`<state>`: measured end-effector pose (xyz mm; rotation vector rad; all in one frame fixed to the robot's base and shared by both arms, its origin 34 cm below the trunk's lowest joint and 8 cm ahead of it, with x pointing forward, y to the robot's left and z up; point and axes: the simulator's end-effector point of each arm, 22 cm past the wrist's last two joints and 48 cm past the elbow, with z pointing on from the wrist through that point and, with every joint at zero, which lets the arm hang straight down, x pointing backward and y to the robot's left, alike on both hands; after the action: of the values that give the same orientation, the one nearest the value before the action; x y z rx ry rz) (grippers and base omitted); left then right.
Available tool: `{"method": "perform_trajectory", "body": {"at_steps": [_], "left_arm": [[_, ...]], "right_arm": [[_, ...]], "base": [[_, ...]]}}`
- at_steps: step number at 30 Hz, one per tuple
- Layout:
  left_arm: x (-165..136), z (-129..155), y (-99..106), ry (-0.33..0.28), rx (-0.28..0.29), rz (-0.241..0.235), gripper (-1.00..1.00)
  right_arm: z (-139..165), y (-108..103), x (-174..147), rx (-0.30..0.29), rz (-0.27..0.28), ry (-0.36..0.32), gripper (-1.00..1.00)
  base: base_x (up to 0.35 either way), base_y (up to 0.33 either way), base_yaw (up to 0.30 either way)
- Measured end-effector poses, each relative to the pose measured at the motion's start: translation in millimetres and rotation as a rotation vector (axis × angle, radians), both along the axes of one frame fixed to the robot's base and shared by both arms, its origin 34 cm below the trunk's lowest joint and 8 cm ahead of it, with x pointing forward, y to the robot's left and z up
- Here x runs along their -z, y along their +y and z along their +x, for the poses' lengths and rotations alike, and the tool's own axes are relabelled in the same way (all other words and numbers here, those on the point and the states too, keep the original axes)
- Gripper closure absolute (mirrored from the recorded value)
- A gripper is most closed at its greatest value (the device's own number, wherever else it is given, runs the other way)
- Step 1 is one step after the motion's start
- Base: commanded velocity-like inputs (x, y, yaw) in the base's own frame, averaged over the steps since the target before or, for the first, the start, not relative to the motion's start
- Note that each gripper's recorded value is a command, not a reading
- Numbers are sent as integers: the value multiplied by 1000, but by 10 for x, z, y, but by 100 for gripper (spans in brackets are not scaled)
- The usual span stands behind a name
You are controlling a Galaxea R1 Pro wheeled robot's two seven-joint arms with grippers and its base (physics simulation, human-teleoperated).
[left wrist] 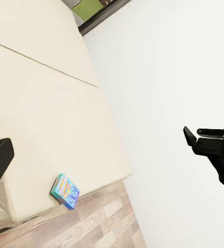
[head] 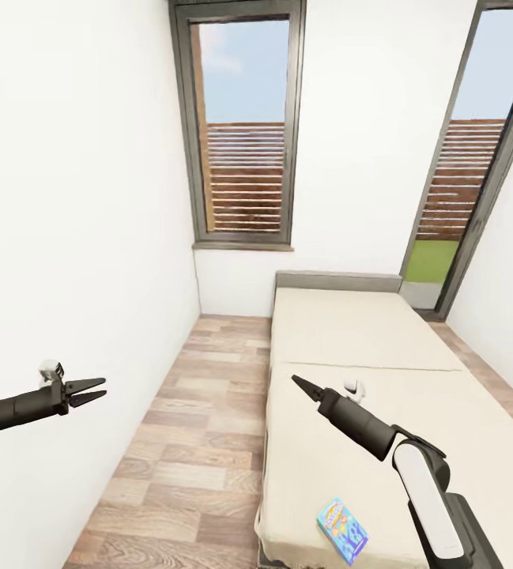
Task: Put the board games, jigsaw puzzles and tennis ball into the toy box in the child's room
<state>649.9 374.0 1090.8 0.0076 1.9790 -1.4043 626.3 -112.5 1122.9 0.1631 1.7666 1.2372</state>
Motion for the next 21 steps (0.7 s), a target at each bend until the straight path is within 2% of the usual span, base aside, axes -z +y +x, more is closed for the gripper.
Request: {"method": "perform_trajectory", "body": {"at_steps": [8, 21], "left_arm": [[-18, -4, 1, -3, 0, 0, -100], [-31, -7, 18, -6, -2, 0, -100]], "right_arm": [[-5, 3, -15, -1, 0, -3, -100], [-2, -12, -18, 3, 0, -4, -100]], "base": [[-118, 95, -59], [-18, 18, -4]]}}
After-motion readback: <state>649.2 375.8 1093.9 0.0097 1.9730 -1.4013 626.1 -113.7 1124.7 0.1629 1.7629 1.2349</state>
